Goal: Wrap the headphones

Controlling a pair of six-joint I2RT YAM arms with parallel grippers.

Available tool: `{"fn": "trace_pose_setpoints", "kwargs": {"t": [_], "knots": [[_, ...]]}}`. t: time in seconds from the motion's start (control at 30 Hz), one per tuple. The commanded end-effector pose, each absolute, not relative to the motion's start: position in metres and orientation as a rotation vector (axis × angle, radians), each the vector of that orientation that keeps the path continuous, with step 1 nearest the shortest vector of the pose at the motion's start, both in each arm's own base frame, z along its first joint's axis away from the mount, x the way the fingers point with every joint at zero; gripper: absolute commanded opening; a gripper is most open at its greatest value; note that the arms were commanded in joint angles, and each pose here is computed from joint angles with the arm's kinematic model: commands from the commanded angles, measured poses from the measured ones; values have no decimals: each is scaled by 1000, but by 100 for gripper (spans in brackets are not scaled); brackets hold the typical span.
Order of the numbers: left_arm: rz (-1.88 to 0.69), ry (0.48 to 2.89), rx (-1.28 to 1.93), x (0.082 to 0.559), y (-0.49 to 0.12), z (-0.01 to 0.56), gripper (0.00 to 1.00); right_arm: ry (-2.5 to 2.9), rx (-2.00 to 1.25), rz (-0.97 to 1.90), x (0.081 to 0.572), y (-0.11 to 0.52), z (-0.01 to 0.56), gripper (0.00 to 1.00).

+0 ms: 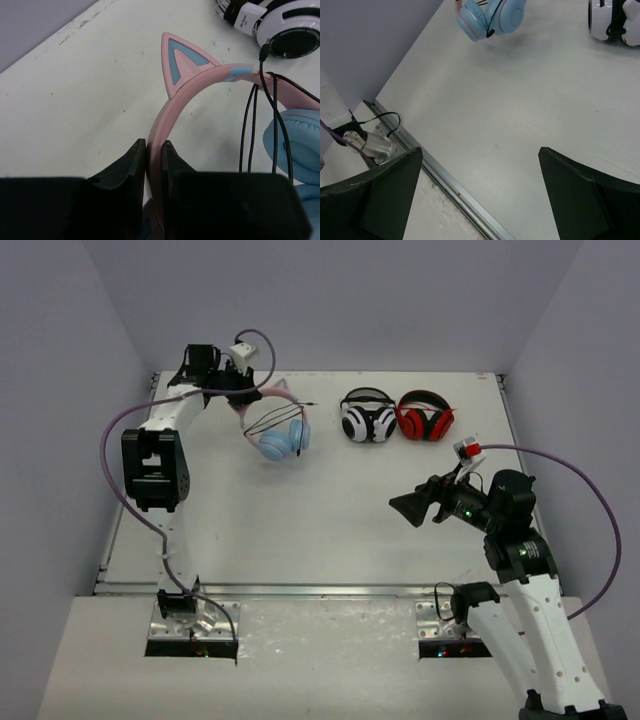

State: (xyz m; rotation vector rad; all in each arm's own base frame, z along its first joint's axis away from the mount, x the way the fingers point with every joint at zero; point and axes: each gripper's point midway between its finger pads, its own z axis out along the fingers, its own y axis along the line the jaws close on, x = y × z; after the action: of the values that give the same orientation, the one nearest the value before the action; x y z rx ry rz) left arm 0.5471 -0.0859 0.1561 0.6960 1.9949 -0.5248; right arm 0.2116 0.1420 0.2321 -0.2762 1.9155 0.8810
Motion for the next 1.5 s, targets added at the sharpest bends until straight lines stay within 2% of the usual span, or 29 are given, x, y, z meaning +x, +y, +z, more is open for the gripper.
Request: {"fn": "trace_pose_setpoints", "kwargs": {"t": [0.0, 0.03, 0.07, 0.1, 0.17, 0.33, 0.53, 0.7, 1.0, 1.03, 1.07, 1.13, 1.17, 1.27, 1.47], "knots": [[-686, 1857, 920, 553, -122, 162, 0, 1876, -325, 966, 201, 153, 233, 99], [-688, 1791, 953, 565, -126, 182, 0, 1883, -329, 978, 200, 154, 229, 99], [-731, 1819, 969, 568, -128, 158, 0, 1885, -321, 989, 199, 155, 227, 99], [-723, 1775, 984, 578, -130, 169, 0, 1865, -335, 1006, 197, 157, 230, 99], [-739, 1768, 994, 589, -132, 152, 1, 1874, -334, 1026, 194, 159, 224, 99], [-773, 1679, 1035, 607, -140, 142, 13, 1888, -346, 1032, 188, 159, 218, 99], [-779, 1627, 992, 638, -148, 113, 3, 1881, -337, 1014, 186, 156, 217, 99], [-740, 1584, 1009, 652, -160, 102, 0, 1889, -338, 1034, 185, 158, 216, 99], [-640, 1481, 1059, 670, -180, 95, 2, 1918, -314, 1038, 184, 158, 205, 99], [-609, 1468, 1075, 673, -183, 92, 3, 1922, -313, 1038, 184, 158, 204, 99], [-593, 1464, 1083, 674, -188, 91, 10, 1926, -310, 1045, 184, 158, 202, 99], [-533, 1458, 1077, 682, -187, 93, 13, 1940, -302, 1050, 185, 158, 197, 99], [-492, 1452, 1072, 687, -186, 96, 23, 1947, -303, 1055, 185, 159, 195, 99], [-428, 1444, 1077, 693, -181, 101, 42, 1958, -303, 1065, 184, 160, 191, 99], [-316, 1376, 1091, 705, -175, 118, 54, 1973, -302, 1048, 185, 159, 185, 99]]}}
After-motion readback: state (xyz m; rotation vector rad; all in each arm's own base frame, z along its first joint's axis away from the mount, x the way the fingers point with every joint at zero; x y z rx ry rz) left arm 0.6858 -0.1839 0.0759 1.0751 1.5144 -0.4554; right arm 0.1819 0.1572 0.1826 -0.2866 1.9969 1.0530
